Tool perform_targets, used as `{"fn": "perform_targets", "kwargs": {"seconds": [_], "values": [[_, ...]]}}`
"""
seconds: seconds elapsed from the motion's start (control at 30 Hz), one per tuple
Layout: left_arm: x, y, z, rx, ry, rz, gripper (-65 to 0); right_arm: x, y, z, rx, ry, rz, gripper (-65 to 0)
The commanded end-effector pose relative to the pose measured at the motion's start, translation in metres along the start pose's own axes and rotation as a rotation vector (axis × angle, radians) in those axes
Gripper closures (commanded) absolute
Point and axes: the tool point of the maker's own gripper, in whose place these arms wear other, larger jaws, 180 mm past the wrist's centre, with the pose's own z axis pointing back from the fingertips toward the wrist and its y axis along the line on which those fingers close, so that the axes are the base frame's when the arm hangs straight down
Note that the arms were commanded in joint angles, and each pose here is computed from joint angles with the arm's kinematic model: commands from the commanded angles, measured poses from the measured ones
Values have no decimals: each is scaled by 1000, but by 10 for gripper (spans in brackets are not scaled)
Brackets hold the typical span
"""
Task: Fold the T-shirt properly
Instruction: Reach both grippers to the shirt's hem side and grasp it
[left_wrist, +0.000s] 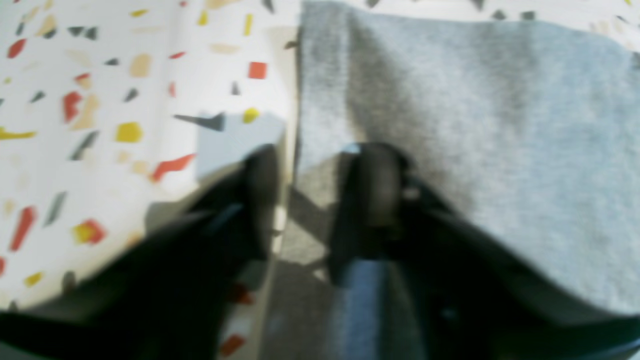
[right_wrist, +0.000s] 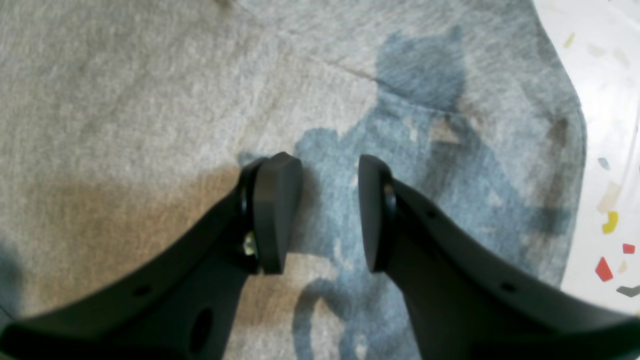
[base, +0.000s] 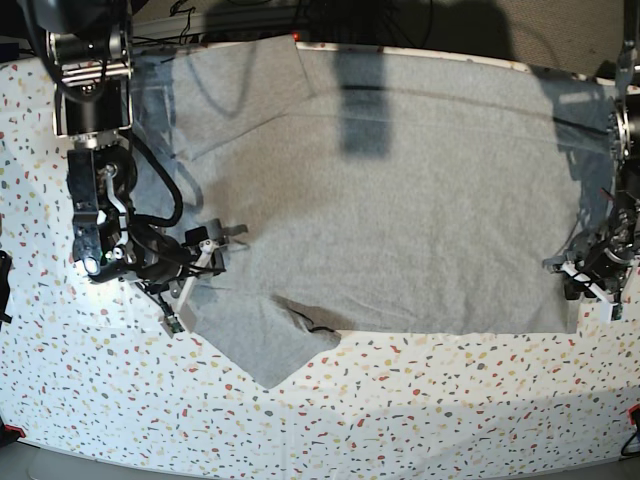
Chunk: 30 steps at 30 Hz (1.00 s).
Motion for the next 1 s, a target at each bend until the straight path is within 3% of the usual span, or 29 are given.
{"fn": "perform_targets", "kwargs": {"seconds": [0.0,0.07,0.33,0.57,0.67,0.83,0.97], "values": [[11,5,1,5,-4,-16,-115,21,-7,8,-15,-56,12,-237],[11,5,1,5,-5,-16,0,21,-7,8,-15,-57,12,-236],[31,8,4,11,-116,-18,0,31,-8,9,-23,-112,26,-236],[31,9,4,11,-122,-18,0,61,-25,9,-106,-172,77,-237],[32,9,4,12,-122,-18,0,75,-42,0,-113,-139,55,-253],[32,9,4,11,-123,-18,0,89,-73,-22,-118,-44,5,-362],[32,9,4,12,-123,-18,0,95,-88,-29,-122,41,57,-362]]}}
